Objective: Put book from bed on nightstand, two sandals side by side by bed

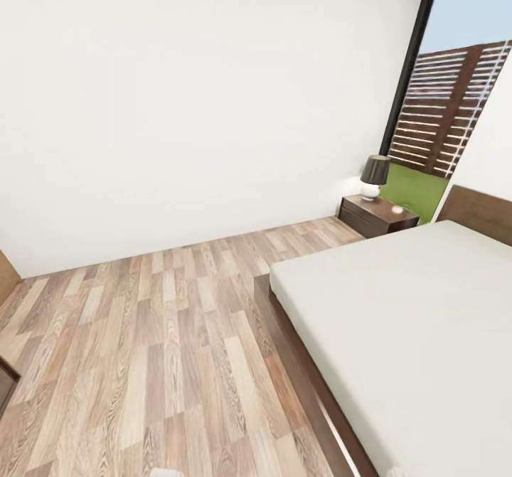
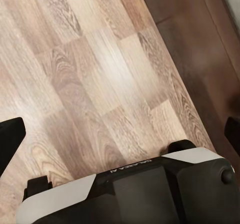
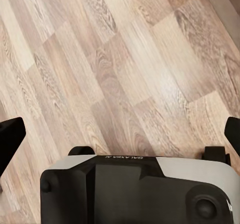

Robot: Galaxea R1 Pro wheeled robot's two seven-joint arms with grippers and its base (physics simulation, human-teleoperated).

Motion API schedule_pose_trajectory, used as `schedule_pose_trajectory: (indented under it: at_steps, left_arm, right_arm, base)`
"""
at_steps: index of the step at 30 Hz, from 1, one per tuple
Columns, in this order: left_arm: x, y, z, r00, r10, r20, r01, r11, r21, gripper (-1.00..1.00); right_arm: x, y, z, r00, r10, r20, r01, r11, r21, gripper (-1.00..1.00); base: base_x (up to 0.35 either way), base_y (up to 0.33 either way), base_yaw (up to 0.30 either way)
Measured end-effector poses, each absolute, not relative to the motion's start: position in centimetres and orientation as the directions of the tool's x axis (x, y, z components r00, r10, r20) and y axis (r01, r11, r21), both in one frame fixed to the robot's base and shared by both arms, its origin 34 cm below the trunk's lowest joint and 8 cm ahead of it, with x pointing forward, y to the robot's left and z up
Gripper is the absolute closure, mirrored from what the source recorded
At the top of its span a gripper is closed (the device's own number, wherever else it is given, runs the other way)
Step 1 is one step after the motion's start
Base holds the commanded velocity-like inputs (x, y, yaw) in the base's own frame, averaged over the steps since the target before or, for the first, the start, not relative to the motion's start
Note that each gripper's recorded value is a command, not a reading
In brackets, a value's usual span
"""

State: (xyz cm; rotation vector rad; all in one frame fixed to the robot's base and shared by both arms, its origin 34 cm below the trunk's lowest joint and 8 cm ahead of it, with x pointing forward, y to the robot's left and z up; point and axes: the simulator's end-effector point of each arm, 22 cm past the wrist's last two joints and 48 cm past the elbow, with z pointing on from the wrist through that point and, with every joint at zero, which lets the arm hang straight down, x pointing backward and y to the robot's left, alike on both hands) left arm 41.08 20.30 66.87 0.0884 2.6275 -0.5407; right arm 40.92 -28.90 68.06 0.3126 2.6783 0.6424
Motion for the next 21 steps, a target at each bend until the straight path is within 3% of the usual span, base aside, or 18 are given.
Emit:
schedule_pose_trajectory:
  at_steps: [5,21]
  left_arm:
    - [41.07,20.29,66.87,-0.895,-0.027,-0.444,0.150,0.921,-0.360,-1.00]
    - [41.02,20.28,66.85,-0.896,-0.027,-0.443,0.150,0.921,-0.360,-1.00]
  right_arm:
    - [40.94,-28.91,68.06,-0.908,0.294,-0.299,0.127,0.872,0.473,-1.00]
    - [40.92,-28.90,68.05,-0.908,0.294,-0.299,0.127,0.872,0.473,-1.00]
  base:
    - [0.010,0.000,-0.095]
    - [0.000,0.000,-0.278]
